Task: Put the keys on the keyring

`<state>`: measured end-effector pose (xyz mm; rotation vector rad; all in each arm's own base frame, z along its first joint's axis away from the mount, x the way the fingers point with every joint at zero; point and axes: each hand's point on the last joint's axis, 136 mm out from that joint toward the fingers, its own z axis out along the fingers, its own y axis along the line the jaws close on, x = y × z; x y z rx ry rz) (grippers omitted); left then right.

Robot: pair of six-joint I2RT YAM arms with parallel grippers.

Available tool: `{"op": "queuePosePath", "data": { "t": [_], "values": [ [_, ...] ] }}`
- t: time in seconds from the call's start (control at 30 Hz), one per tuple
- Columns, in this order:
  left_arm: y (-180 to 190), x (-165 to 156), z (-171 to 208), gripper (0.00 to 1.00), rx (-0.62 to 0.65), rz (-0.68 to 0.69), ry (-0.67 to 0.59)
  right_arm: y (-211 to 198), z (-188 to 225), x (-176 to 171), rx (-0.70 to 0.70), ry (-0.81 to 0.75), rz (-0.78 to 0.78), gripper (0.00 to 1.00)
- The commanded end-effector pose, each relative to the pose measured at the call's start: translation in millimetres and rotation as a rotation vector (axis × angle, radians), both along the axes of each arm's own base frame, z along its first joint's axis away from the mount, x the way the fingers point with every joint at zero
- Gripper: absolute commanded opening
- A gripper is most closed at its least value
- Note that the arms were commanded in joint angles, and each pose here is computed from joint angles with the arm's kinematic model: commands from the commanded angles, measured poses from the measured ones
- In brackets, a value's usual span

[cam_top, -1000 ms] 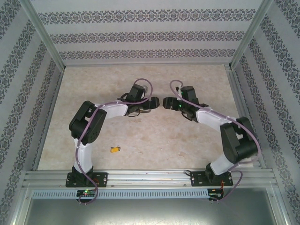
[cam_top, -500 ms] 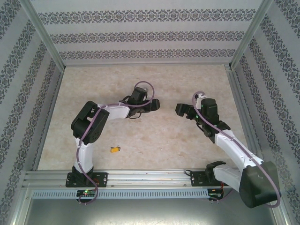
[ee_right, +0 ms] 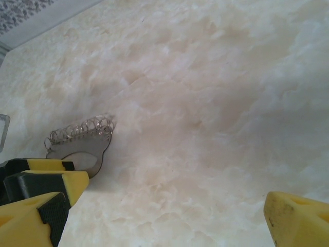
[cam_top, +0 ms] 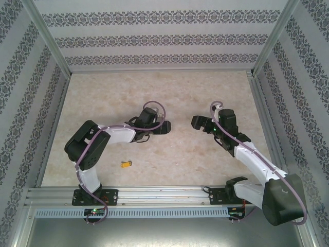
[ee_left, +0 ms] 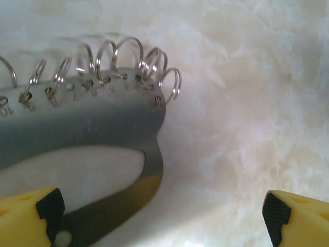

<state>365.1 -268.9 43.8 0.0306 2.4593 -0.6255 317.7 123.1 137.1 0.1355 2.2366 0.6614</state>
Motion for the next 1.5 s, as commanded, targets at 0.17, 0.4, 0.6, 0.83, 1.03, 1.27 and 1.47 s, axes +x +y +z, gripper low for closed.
{"op": "queuePosePath", "data": {
  "t": [0.17,0.4,0.6,0.83,1.03,1.27,1.47],
  "values": [
    [0,-24,21,1.0,-0.036,-0.004,-0.042,29,-12,-2,0.001,0.008,0.082,0.98],
    [6,-15,64,1.0,-0.032,0.018,-0.132,67,-30,31,-0.011,0.071,0.179,0.91],
    [22,-4,94,1.0,0.074,0.023,-0.192,102,-48,71,0.01,0.11,0.257,0.84],
    [49,13,101,1.0,0.083,0.074,-0.209,138,-71,113,0.059,0.158,0.296,0.81],
    [80,24,95,1.0,0.045,0.149,-0.19,162,-84,130,0.093,0.178,0.322,0.8],
    [105,27,88,1.0,-0.02,0.212,-0.171,183,-91,127,0.098,0.19,0.357,0.79],
    [110,23,84,1.0,-0.033,0.227,-0.168,191,-97,109,0.093,0.208,0.383,0.77]
  ]
}}
